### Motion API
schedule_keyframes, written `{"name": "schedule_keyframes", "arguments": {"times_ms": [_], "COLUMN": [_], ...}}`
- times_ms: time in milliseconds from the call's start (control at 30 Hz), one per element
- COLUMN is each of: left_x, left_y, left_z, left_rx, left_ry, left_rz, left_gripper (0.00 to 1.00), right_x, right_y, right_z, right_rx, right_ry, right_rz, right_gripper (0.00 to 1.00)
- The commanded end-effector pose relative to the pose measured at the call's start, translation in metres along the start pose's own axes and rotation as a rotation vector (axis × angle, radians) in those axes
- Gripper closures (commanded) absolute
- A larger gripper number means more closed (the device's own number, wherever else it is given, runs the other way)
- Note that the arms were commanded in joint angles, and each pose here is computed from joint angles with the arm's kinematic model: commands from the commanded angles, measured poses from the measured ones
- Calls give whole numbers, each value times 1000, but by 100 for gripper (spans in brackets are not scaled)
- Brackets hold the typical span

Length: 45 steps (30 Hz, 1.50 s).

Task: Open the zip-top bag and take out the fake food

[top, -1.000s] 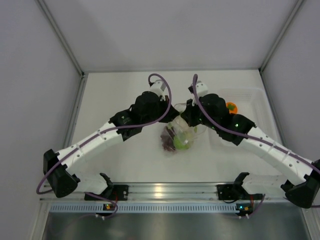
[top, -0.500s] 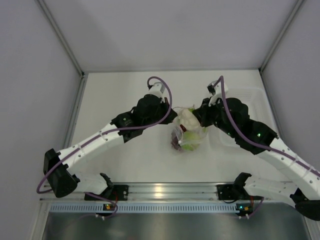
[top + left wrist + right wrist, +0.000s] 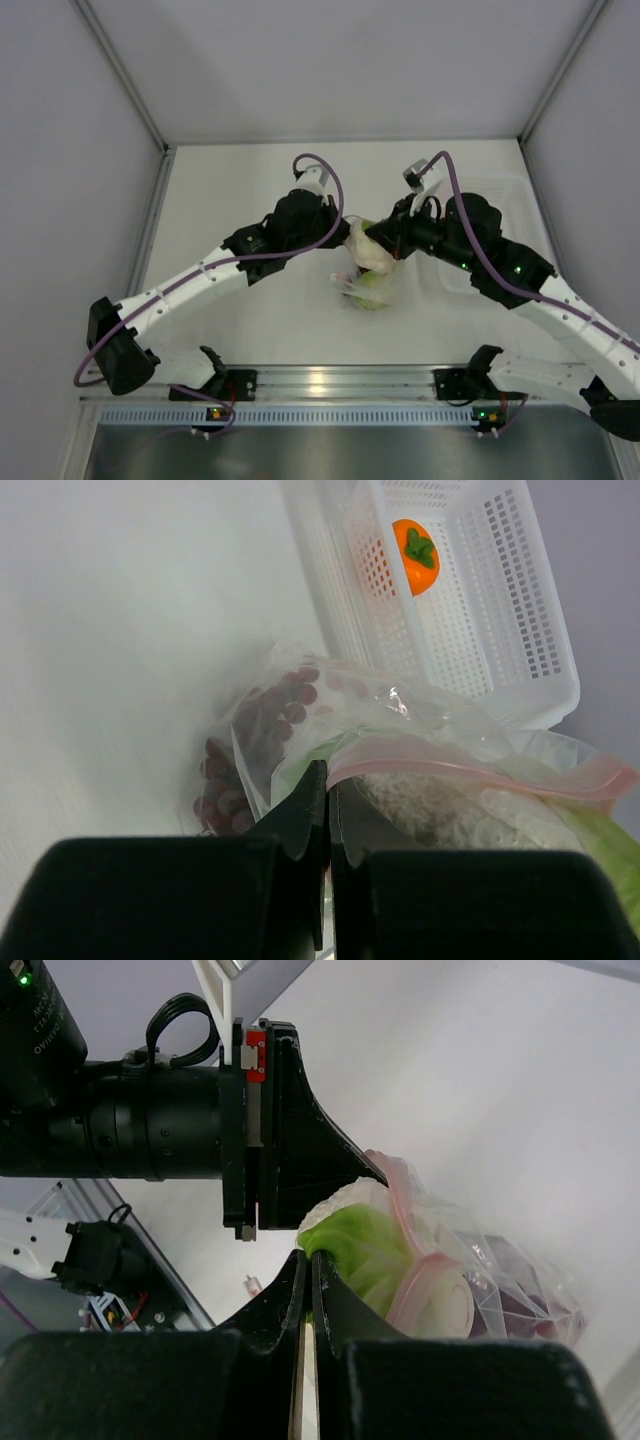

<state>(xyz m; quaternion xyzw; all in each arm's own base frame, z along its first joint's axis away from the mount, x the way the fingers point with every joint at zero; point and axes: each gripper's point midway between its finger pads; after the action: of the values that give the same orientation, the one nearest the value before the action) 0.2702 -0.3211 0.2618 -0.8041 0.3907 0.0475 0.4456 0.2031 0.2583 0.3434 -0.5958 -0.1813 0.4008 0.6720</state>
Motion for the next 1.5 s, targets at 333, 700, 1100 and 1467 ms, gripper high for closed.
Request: {"name": "schedule_keyframes", "arguments": {"times_ms": [333,700,1100,1467], "left_x": [-1,5,4,-8], "left_y": [-3,1,0,-7], "left_z": [13,19,37,43], "left_rx": [-27,-38,-52,-67], "left_ry": [-47,-78,-125,-116], "left_rz": [-36,-37,-59,-79], "left_gripper": [100,100,100,100], "right_x": [-59,-68,-91,-125], "right_y": [-102,-126,-149,-133], "right_z": [-6,-6,-61,-139], "right_rx": [26,104,99,19], "right_ry": [78,77,434,825], "right_rz": [-452,-575,-563,-461], "right_gripper": [100,100,100,100]}}
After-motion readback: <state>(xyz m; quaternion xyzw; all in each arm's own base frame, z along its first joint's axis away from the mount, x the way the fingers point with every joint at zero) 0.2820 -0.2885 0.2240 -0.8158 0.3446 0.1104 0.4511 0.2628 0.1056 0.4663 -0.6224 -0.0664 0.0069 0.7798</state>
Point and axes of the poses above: each gripper's point midway between its finger pads, its own x axis out along the fingers, its own z axis along the line the jaws close on, y = z × x, and after that the axes turned 5 degrees about -x, right-handed
